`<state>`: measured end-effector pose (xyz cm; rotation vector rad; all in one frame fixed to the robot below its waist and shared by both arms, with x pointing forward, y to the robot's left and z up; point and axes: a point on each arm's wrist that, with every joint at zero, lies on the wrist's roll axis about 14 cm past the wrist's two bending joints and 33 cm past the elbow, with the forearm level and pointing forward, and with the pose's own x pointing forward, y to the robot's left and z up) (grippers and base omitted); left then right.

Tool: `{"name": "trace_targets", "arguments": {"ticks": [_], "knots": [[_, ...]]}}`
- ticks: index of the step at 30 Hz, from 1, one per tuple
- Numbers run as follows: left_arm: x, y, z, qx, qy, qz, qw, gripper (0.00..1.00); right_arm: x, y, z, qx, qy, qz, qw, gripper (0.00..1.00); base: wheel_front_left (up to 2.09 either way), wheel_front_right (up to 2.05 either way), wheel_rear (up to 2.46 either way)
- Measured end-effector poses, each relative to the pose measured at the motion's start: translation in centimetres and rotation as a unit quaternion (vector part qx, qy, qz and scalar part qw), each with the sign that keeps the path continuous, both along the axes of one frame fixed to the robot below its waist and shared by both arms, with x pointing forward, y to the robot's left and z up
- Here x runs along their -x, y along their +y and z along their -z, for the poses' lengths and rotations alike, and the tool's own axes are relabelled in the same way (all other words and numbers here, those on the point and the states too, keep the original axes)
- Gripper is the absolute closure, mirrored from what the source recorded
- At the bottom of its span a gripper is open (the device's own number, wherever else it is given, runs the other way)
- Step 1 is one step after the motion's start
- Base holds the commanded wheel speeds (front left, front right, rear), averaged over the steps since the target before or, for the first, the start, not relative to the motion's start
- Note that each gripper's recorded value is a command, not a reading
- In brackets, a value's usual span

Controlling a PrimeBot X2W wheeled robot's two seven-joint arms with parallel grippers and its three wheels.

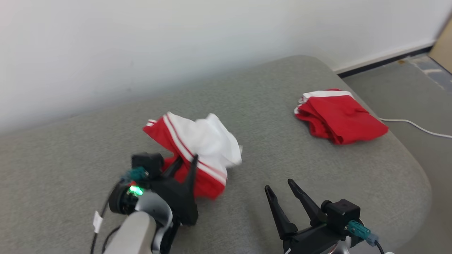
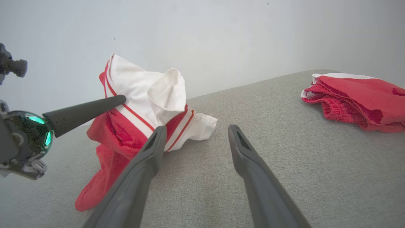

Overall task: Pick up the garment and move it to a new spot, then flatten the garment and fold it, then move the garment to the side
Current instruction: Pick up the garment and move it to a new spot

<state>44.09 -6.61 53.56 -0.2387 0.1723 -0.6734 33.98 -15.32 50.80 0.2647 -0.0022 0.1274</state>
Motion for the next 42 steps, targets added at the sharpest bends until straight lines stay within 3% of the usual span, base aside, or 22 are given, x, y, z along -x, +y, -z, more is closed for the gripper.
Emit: {"name": "trace_targets", "arguments": {"ticks": [3,10,18,28,36,42], "knots": [[0.7,-1.3,2.5,-0.032,-0.005,0.014,0.999,0.00,0.5,-1.5,0.2,0.000,0.002,0.025,1.000,0.00,0.00,0.00,0.00],[0.2,0.4,2.5,0.010,-0.046,-0.034,0.998,0.00,1.0,-4.3,1.0,0.000,0.012,0.065,0.998,0.00,0.00,0.00,0.00],[-0.1,8.4,0.3,0.037,-0.085,-0.146,0.985,0.00,0.4,-5.5,1.0,0.019,0.015,0.068,0.997,0.00,0.00,0.00,0.00],[4.1,19.9,0.4,0.012,-0.113,-0.280,0.953,0.00,-1.2,-4.2,0.1,0.043,0.004,0.030,0.999,0.00,0.00,0.00,0.00],[7.9,24.9,1.4,-0.014,-0.114,-0.333,0.936,0.00,-1.2,-3.0,1.1,0.041,0.014,0.015,0.999,0.00,0.00,0.00,0.00],[9.1,26.4,1.8,-0.018,-0.112,-0.351,0.930,0.00,-1.0,-2.7,1.3,0.039,0.016,0.013,0.999,0.00,0.00,0.00,0.00]]}}
